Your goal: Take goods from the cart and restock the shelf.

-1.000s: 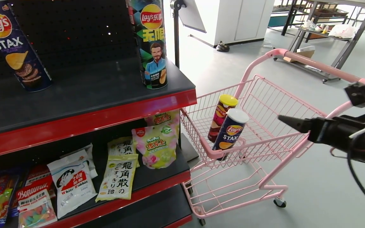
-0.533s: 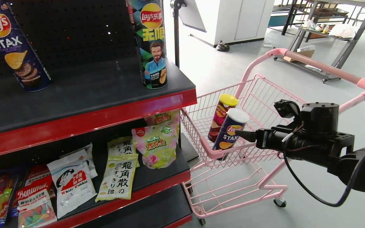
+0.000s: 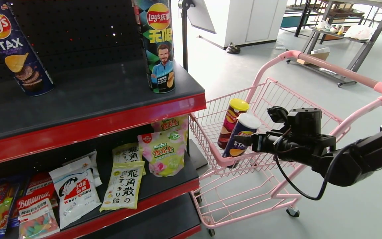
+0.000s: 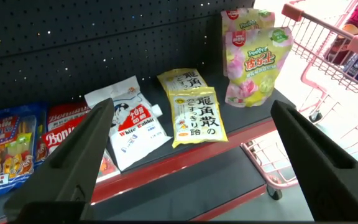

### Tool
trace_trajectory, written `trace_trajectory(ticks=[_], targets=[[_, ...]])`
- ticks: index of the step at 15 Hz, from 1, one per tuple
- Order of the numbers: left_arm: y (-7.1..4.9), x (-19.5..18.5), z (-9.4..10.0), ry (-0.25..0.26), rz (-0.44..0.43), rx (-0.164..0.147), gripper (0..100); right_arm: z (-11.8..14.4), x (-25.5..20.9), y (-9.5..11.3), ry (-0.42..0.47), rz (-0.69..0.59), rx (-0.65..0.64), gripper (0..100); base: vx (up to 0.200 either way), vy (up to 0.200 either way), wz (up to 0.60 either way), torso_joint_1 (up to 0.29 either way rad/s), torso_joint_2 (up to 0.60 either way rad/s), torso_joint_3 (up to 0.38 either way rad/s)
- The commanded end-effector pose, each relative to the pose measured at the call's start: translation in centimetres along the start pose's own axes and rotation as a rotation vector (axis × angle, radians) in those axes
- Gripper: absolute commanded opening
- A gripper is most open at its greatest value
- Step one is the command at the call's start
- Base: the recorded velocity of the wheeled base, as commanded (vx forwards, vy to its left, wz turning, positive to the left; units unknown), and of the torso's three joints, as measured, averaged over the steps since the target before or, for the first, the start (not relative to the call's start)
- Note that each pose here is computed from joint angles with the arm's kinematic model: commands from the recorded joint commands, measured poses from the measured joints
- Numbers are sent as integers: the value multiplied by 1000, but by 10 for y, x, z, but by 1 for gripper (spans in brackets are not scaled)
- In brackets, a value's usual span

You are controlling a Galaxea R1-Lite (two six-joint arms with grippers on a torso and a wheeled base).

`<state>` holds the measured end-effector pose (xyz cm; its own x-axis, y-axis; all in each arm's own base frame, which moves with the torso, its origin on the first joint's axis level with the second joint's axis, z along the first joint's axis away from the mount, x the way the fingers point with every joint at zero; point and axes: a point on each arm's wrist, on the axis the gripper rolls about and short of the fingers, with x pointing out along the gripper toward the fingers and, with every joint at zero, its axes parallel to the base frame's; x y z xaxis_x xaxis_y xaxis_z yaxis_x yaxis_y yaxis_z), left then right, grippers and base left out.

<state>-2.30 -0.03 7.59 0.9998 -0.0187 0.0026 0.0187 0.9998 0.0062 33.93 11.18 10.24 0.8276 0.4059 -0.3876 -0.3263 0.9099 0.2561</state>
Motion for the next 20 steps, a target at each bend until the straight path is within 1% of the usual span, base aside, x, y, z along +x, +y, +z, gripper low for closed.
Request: trace_trajectory(ticks=[1,4,5,9,10,12,15,18,20], targets=[[0,0,0,1,0,0,100,-1,23,-3,-4,-16,-1,100,0,0,0,0,0,0],[0,0,0,1,0,0,100,0,36,-4,-13,-24,-3,100,0,0,0,0,0,0],[0,0,0,-1,0,0,100,1,47,-6,-27,-50,-3,100,0,0,0,0,0,0],[0,0,0,1,0,0,100,5,54,-6,-48,-53,-6,100,0,0,0,0,0,0],[0,0,0,1,0,0,100,2,56,-3,-44,-69,-7,0,0,0,0,0,0,0],[0,0,0,1,0,0,100,4,54,-2,-53,-78,12,0,0,0,0,0,0,0],[0,0,0,1,0,0,100,1,51,1,-44,-81,20,0,0,0,0,0,0,0],[0,0,0,1,0,0,100,8,20,14,-62,-73,8,0,0,0,0,0,0,0],[0,0,0,1,0,0,100,17,-5,23,-105,-69,2,0,0,0,0,0,0,0]])
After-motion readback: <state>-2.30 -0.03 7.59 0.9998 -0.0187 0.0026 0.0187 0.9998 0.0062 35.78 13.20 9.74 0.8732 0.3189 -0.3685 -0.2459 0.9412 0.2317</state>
